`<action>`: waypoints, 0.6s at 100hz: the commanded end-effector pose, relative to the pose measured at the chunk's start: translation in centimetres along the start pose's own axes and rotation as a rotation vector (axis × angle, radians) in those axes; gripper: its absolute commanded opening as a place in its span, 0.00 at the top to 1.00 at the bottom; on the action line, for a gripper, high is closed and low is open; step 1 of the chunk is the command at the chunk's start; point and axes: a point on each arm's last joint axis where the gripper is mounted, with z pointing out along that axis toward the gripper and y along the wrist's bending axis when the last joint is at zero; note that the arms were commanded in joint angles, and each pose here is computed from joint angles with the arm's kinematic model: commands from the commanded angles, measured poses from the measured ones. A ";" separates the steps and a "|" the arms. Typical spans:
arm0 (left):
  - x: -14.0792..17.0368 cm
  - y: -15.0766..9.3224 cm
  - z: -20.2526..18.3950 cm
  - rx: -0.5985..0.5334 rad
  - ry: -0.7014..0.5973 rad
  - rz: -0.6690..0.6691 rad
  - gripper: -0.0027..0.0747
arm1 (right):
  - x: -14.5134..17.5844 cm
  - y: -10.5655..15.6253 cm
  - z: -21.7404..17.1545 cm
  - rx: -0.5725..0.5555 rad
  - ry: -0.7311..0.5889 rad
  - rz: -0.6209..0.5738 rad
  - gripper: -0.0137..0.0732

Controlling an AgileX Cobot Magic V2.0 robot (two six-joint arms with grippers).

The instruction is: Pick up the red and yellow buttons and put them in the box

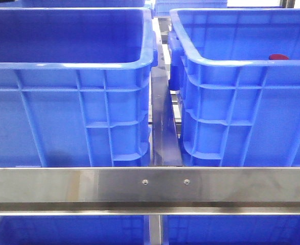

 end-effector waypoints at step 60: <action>0.5 -10.4 -4.4 0.293 -0.135 0.274 0.99 | -0.7 1.0 -0.1 -0.101 -0.001 0.048 0.46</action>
